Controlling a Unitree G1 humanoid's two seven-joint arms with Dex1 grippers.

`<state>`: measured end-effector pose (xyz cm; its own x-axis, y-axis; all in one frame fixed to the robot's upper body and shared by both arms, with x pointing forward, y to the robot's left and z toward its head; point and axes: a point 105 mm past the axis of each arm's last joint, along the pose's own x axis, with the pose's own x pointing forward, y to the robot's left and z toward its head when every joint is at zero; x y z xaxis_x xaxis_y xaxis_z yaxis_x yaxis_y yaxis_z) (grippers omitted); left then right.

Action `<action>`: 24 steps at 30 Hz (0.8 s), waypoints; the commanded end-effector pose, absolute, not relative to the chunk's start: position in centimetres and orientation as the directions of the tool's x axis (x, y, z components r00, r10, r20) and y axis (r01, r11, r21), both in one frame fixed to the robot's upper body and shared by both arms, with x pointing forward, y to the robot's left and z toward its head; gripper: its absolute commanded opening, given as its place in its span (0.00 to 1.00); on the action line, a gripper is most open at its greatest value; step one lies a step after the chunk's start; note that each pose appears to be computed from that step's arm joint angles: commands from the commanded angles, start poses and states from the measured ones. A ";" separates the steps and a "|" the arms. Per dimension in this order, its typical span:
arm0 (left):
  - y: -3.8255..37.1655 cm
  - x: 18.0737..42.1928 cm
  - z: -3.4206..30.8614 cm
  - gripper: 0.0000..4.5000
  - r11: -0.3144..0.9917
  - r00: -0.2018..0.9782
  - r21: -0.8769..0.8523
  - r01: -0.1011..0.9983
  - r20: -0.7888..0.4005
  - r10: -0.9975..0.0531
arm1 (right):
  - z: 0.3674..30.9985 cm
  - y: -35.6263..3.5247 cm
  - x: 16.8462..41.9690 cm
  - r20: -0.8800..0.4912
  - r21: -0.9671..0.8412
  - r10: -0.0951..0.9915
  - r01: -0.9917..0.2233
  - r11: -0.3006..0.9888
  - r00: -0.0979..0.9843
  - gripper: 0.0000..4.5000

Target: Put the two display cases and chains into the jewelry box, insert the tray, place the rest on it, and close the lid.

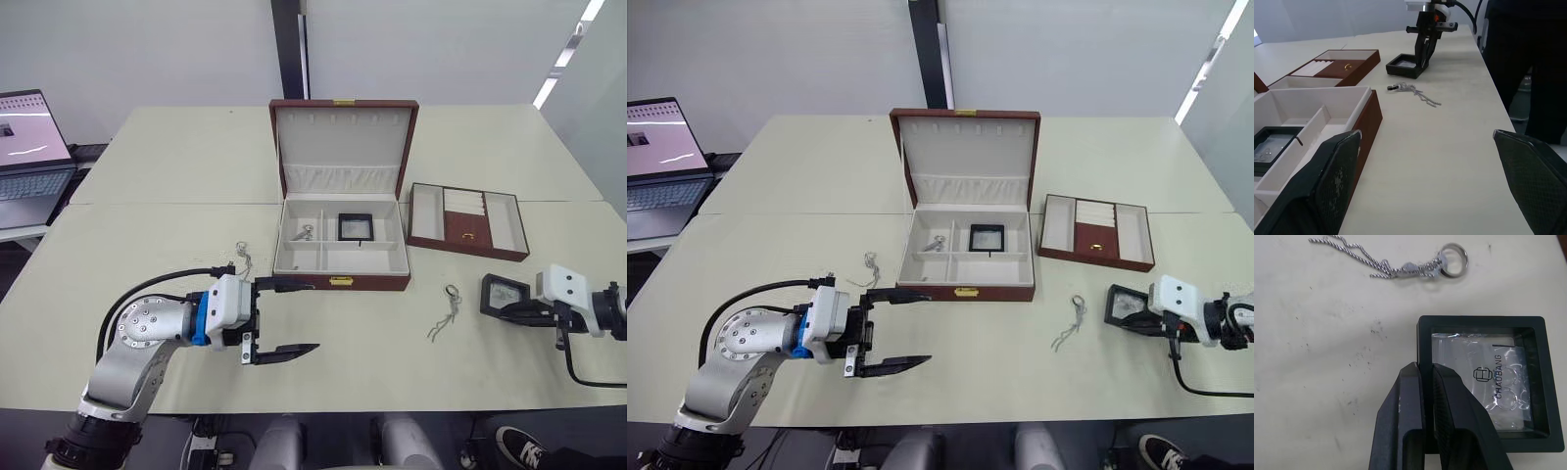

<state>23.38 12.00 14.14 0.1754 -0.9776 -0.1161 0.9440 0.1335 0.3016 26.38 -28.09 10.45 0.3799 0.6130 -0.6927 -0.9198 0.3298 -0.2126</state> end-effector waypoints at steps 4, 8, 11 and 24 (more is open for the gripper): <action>13.1 24.4 15.7 1.00 0.276 0.306 0.319 0.907 -0.047 -0.951 | 17.1 -24.4 27.1 -0.592 -0.251 0.718 -0.930 0.269 0.367 0.00; 14.0 24.5 15.7 1.00 0.377 0.399 0.290 0.880 -0.019 -0.917 | 19.6 -21.2 27.9 -0.546 -0.253 0.776 -0.945 0.206 0.315 0.00; 14.3 24.3 15.5 1.00 0.436 0.456 0.278 0.856 -0.007 -0.890 | 20.9 -19.1 28.8 -0.525 -0.262 0.806 -0.953 0.154 0.275 0.00; 16.0 23.9 15.3 1.00 0.627 0.638 0.225 0.746 0.031 -0.770 | 22.4 -11.6 32.4 -0.529 -0.295 0.836 -0.955 -0.021 0.145 0.00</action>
<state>24.18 16.13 14.30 0.6356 -0.7720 -0.0032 0.7564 0.6219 0.2026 32.39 -12.08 21.39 0.1458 0.8353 -0.5302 -0.9666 0.0060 -0.2564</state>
